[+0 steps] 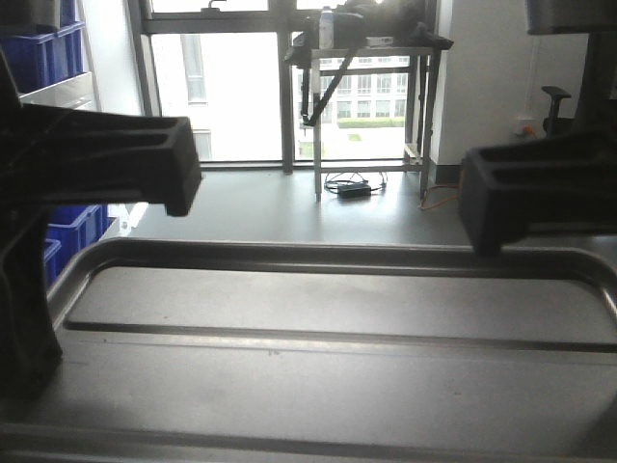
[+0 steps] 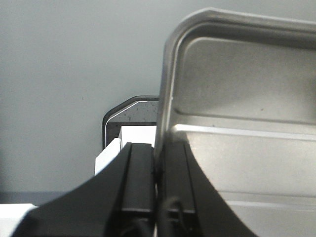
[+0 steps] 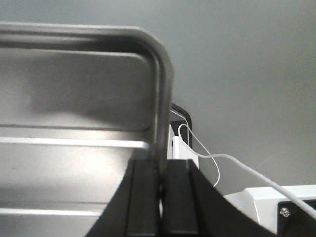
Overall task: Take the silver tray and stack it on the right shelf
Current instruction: 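Hold the tray level in both grippers while the base turns away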
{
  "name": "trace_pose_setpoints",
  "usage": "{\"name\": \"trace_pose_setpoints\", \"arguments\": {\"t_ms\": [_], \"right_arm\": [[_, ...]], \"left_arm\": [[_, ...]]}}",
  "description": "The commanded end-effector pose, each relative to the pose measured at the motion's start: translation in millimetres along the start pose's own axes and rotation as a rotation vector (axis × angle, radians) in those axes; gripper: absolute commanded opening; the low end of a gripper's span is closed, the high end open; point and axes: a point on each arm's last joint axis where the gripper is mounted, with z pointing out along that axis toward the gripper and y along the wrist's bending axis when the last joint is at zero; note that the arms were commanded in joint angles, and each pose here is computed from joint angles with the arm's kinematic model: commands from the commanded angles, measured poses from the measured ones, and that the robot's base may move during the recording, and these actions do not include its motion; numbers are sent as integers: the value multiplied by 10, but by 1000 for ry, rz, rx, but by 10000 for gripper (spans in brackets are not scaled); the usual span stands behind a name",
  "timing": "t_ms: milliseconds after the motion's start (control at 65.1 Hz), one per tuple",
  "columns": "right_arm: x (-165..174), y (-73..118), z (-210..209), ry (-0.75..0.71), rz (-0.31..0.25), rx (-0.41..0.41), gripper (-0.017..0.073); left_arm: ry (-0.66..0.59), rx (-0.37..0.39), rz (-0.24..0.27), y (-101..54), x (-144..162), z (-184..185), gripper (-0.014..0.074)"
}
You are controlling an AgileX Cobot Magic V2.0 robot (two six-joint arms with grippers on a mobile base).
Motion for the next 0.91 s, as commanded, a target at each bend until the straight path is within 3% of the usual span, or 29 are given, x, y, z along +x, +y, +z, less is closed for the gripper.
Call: {"name": "trace_pose_setpoints", "arguments": {"t_ms": [0, 891], "right_arm": [[-10, -125, -112, -3, -7, 100, 59], [-12, -123, -112, -4, -7, 97, 59]], "left_arm": [[-57, -8, 1, 37, -59, -127, -99], [-63, -15, 5, 43, -64, -127, -99]]}}
